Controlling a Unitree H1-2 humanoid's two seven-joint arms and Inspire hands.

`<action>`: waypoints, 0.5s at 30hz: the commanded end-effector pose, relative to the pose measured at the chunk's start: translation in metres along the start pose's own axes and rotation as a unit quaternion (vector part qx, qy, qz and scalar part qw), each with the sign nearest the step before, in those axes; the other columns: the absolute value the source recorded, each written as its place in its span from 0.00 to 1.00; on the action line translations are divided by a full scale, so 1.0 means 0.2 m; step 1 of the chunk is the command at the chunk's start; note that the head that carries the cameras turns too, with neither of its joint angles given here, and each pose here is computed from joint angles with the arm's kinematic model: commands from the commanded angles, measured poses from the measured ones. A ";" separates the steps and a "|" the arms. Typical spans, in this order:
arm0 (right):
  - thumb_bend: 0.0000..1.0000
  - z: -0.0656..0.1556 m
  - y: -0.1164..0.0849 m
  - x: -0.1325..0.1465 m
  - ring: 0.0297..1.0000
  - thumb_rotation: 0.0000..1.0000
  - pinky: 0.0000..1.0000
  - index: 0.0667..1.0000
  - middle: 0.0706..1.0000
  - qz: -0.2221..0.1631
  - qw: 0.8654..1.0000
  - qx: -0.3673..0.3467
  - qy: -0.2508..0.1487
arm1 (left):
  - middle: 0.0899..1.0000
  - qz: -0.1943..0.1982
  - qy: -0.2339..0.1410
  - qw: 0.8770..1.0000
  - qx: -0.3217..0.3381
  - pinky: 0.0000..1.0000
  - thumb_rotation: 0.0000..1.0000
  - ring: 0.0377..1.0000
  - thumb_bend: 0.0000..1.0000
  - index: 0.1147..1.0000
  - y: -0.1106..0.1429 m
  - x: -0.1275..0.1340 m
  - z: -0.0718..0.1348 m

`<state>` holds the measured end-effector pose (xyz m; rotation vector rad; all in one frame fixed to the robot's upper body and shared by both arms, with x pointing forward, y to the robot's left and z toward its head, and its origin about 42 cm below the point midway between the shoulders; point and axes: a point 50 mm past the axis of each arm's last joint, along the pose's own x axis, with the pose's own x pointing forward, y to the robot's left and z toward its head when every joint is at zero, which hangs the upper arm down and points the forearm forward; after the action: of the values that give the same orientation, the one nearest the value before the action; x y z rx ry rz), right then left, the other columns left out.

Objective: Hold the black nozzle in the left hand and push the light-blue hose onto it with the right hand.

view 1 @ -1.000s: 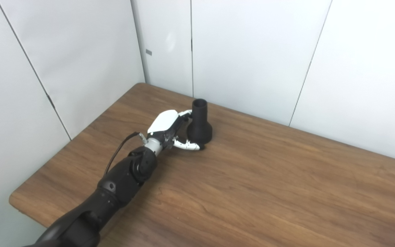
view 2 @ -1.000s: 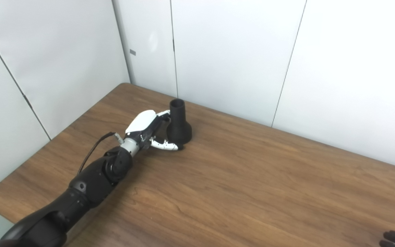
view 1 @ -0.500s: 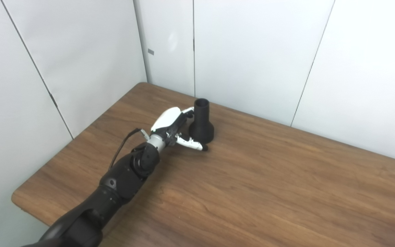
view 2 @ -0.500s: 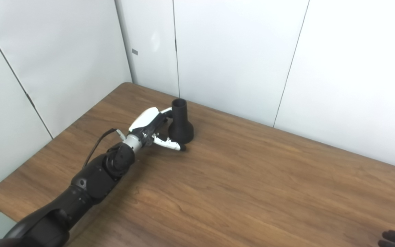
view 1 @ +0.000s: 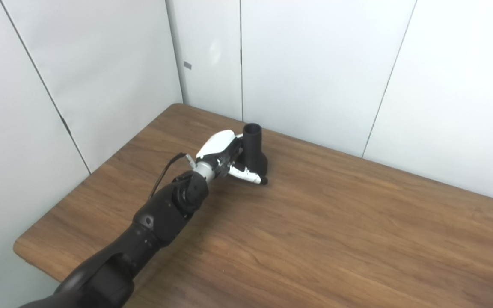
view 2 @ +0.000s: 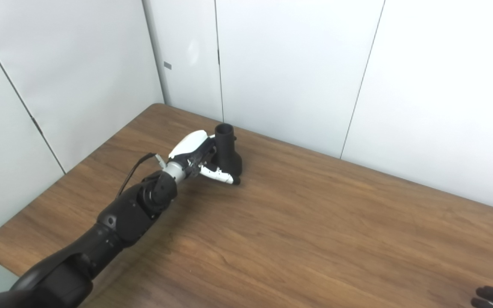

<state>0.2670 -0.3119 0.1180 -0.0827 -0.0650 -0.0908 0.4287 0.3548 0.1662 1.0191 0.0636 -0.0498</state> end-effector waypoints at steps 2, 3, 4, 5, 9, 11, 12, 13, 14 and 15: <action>0.53 0.07 0.00 0.01 0.61 0.45 0.49 0.57 0.61 0.006 1.000 -0.003 -0.028 | 0.82 -0.106 0.042 0.993 -0.010 0.75 0.23 0.82 1.00 0.84 -0.24 -0.06 -0.05; 0.53 0.07 0.00 0.01 0.61 0.46 0.50 0.57 0.62 0.006 1.000 -0.004 -0.027 | 0.82 -0.107 0.041 0.993 -0.008 0.75 0.23 0.82 1.00 0.84 -0.25 -0.05 -0.05; 0.53 0.07 -0.01 0.01 0.61 0.46 0.50 0.57 0.62 0.006 1.000 -0.005 -0.027 | 0.82 -0.109 0.041 0.993 -0.006 0.75 0.23 0.82 1.00 0.84 -0.25 -0.05 -0.04; 0.53 0.07 -0.01 0.01 0.61 0.46 0.50 0.57 0.62 0.006 1.000 -0.006 -0.026 | 0.81 -0.110 0.039 0.993 -0.003 0.74 0.23 0.81 1.00 0.84 -0.25 -0.05 -0.04; 0.52 0.07 -0.01 0.01 0.62 0.46 0.51 0.58 0.63 0.007 1.000 -0.007 -0.025 | 0.79 -0.112 0.038 0.993 0.000 0.73 0.24 0.79 1.00 0.82 -0.26 -0.05 -0.05; 0.51 0.07 -0.01 0.01 0.62 0.45 0.51 0.58 0.63 0.008 1.000 -0.004 -0.022 | 0.77 -0.111 0.033 0.993 0.008 0.71 0.21 0.77 1.00 0.80 -0.28 -0.05 -0.06; 0.51 0.07 -0.01 0.01 0.63 0.44 0.52 0.59 0.63 0.008 1.000 -0.004 -0.021 | 0.75 -0.111 0.034 0.993 0.015 0.69 0.19 0.74 1.00 0.78 -0.29 -0.06 -0.07; 0.51 0.07 -0.01 0.01 0.63 0.44 0.52 0.59 0.63 0.008 1.000 -0.005 -0.020 | 0.73 -0.111 0.034 0.993 0.019 0.68 0.19 0.72 1.00 0.77 -0.30 -0.06 -0.07; 0.51 0.07 -0.01 0.01 0.63 0.44 0.52 0.59 0.63 0.008 1.000 -0.005 -0.019 | 0.72 -0.112 0.034 0.993 0.022 0.67 0.18 0.71 1.00 0.76 -0.31 -0.06 -0.07; 0.50 0.07 -0.01 0.01 0.63 0.44 0.52 0.59 0.63 0.009 1.000 -0.007 -0.018 | 0.71 -0.116 0.034 0.992 0.025 0.66 0.18 0.70 1.00 0.76 -0.31 -0.06 -0.08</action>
<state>0.2641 -0.3110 0.1202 -0.0855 -0.0515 -0.0843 0.4359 0.3509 0.1645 1.0874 0.0647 -0.0690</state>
